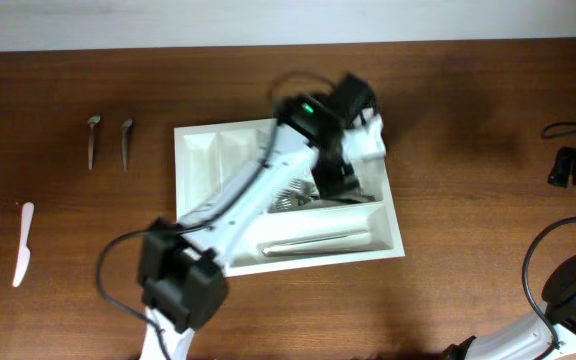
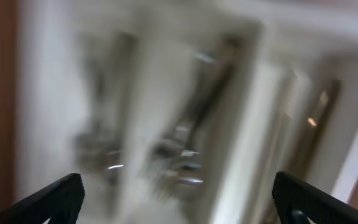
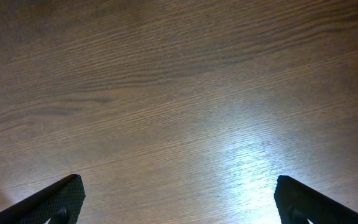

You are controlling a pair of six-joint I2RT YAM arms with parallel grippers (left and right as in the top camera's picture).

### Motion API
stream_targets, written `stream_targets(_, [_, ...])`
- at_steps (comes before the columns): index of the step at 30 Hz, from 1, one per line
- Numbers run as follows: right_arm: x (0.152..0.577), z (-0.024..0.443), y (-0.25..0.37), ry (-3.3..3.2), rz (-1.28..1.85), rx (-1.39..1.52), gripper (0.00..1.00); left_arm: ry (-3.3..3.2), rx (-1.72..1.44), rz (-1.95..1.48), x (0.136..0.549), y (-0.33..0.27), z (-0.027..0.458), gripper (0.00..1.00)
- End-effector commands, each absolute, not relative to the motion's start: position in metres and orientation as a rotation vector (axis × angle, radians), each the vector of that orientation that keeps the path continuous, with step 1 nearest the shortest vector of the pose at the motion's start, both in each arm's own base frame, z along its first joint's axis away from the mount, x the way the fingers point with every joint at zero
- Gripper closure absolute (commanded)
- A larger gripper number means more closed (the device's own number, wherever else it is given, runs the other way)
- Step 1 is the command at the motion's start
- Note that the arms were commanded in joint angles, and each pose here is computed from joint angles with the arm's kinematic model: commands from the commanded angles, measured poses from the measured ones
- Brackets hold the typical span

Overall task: Pack container
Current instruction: 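Lower the tongs into the bottom compartment and open the left gripper, then move the left gripper back left above the two small spoons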

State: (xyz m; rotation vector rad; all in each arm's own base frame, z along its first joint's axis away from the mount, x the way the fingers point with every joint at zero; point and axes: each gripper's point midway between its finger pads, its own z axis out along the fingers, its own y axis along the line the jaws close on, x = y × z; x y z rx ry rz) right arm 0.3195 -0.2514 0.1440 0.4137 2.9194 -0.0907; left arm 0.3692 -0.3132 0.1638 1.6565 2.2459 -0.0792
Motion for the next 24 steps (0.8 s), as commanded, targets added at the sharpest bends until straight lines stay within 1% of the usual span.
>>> stream_targets(1, [0.320, 0.144, -0.251, 2.916, -0.085, 0.416, 0.01, 2.140, 1.427, -0.125, 0.381, -0.294, 0.257, 0.01])
stream_targets(3, [0.320, 0.144, -0.251, 2.915, -0.085, 0.416, 0.01, 2.120, 1.376, -0.123, 0.382, -0.280, 0.279, 0.01])
stream_targets(5, [0.320, 0.144, -0.251, 2.915, -0.086, 0.416, 0.01, 2.131, 1.375, -0.173, 0.372, -0.271, 0.288, 0.01])
stream_targets(9, [0.320, 0.144, -0.251, 2.916, -0.085, 0.416, 0.01, 2.196, 1.411, -0.220, 0.349, -0.259, 0.285, 0.01])
stream_targets(12, [0.320, 0.144, -0.251, 2.916, -0.085, 0.416, 0.01, 2.225, 1.384, -0.145, 0.355, -0.249, 0.283, 0.01])
stream_targets(14, [0.320, 0.144, -0.251, 2.915, -0.086, 0.416, 0.01, 2.307, 1.187, -0.007, 0.376, -0.228, 0.286, 0.01])
stream_targets(17, [0.320, 0.144, -0.251, 2.915, -0.085, 0.416, 0.01, 2.395, 0.599, 0.219, 0.419, -0.171, 0.302, 0.01])
stream_targets(19, [0.320, 0.144, -0.251, 2.915, -0.086, 0.416, 0.01, 2.399, 0.307, 0.277, 0.436, -0.134, 0.309, 0.01])
stream_targets(21, [0.320, 0.144, -0.251, 2.915, -0.085, 0.416, 0.01, 2.414, 0.190, 0.275, 0.444, -0.108, 0.309, 0.01])
stream_targets(24, [0.320, 0.144, -0.251, 2.915, -0.085, 0.416, 0.01, 2.437, 0.096, 0.300, 0.450, -0.071, 0.307, 0.01])
